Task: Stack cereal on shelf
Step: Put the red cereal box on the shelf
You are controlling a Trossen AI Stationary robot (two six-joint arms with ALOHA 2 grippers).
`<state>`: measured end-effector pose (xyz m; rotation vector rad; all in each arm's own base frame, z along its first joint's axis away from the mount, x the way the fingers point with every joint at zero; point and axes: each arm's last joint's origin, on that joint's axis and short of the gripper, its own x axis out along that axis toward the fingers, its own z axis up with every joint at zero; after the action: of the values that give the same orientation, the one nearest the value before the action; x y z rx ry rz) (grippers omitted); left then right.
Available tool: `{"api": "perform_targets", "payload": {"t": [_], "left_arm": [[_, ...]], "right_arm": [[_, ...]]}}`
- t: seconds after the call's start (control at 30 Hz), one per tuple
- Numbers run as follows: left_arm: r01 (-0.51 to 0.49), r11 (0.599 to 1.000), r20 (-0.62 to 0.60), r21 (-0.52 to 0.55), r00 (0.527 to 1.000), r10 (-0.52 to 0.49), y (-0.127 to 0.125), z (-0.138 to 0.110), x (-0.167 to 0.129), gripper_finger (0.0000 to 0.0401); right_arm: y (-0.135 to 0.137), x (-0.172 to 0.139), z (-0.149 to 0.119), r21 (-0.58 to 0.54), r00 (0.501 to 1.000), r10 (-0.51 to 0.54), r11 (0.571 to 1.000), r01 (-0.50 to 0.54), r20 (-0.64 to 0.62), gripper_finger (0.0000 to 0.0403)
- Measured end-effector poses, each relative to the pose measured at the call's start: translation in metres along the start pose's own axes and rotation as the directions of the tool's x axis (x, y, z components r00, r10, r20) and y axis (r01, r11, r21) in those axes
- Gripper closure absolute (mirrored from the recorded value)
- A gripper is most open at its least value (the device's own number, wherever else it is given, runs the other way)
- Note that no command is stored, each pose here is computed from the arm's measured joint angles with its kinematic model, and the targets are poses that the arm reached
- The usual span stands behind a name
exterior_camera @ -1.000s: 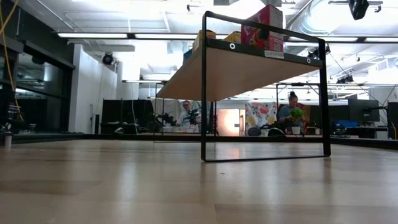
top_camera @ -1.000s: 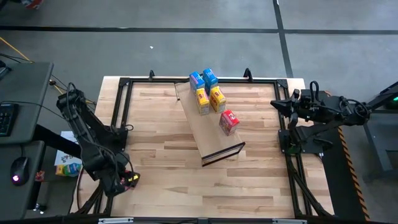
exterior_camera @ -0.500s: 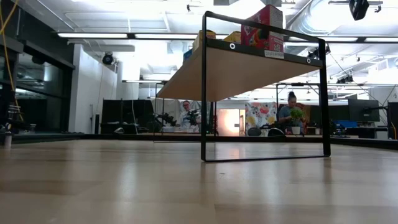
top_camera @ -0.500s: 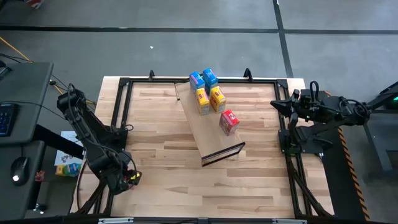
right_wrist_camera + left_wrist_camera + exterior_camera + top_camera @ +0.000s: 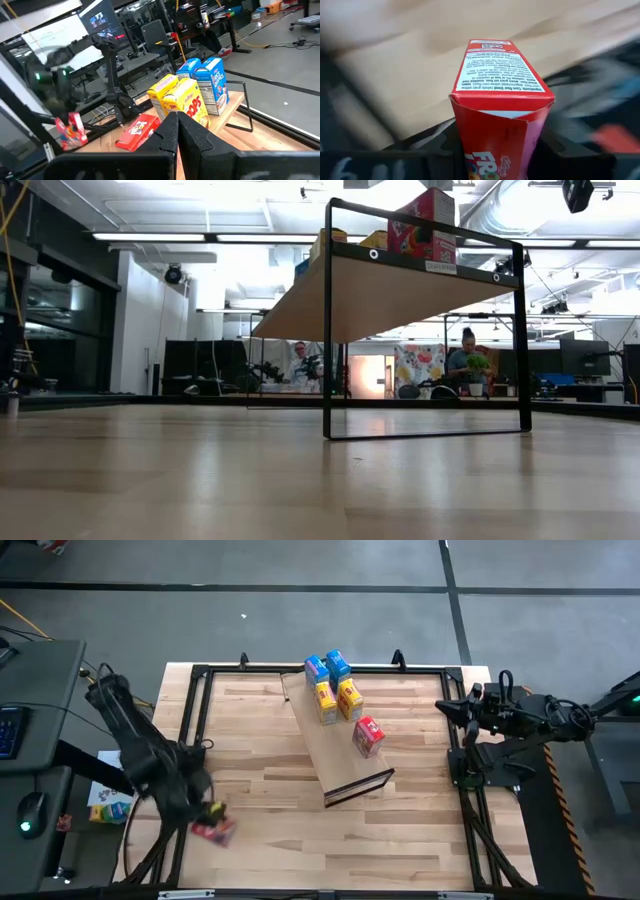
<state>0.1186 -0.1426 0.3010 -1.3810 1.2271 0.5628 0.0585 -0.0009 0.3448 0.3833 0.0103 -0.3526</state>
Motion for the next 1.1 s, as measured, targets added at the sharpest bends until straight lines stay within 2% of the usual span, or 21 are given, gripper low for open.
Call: {"api": "perform_targets", "payload": {"t": [0.1,0.2,0.33,0.47,0.57,0.67,0.8,0.9,1.0,1.1], "left_arm": [[0.223,0.973,0.115,0.054,0.967,-0.227,-0.018,0.02,-0.038,0.0272],[0.309,0.932,0.202,0.188,0.917,-0.345,-0.041,0.041,-0.069,0.0273],[0.262,0.886,0.248,0.383,0.895,-0.372,-0.08,0.071,-0.091,0.0274],[0.166,0.789,0.236,0.591,0.9,-0.367,-0.122,0.102,-0.097,0.0274],[0.077,0.669,0.236,0.74,0.901,-0.365,-0.154,0.12,-0.097,0.0274],[-0.023,0.514,0.247,0.857,0.895,-0.372,-0.182,0.131,-0.096,0.0274],[-0.17,0.307,0.277,0.937,0.894,-0.351,-0.207,0.14,-0.091,0.0274],[-0.274,0.148,0.307,0.95,0.902,-0.304,-0.217,0.142,-0.083,0.0274],[-0.368,0.047,0.368,0.929,0.895,-0.253,-0.222,0.145,-0.07,0.0274],[-0.407,-0.019,0.394,0.913,0.893,-0.219,-0.226,0.148,-0.058,0.0274]], "right_arm": [[0.0,0.0,0.0,0.001,1.0,-0.01,1.0,0.01,0.005,0.0402],[0.0,0.0,0.0,0.01,1.0,-0.007,1.0,0.007,0.003,0.0402],[0.0,0.0,0.0,0.018,1.0,-0.003,1.0,0.003,0.002,0.0402],[0.0,0.0,0.0,0.019,1.0,-0.003,1.0,0.003,0.002,0.0402],[0.0,0.0,0.0,0.02,1.0,-0.003,1.0,0.003,0.002,0.0402],[0.0,0.0,0.0,0.02,1.0,-0.002,1.0,0.002,0.001,0.0402],[0.0,0.0,0.0,0.02,1.0,-0.003,1.0,0.003,0.001,0.0402],[0.0,0.0,0.0,0.018,1.0,-0.005,1.0,0.005,0.0,0.0402],[0.0,0.0,0.0,0.023,1.0,-0.009,1.0,0.009,0.002,0.0402],[-0.001,0.0,0.0,0.043,1.0,-0.013,0.999,0.013,0.001,0.0402]]}}
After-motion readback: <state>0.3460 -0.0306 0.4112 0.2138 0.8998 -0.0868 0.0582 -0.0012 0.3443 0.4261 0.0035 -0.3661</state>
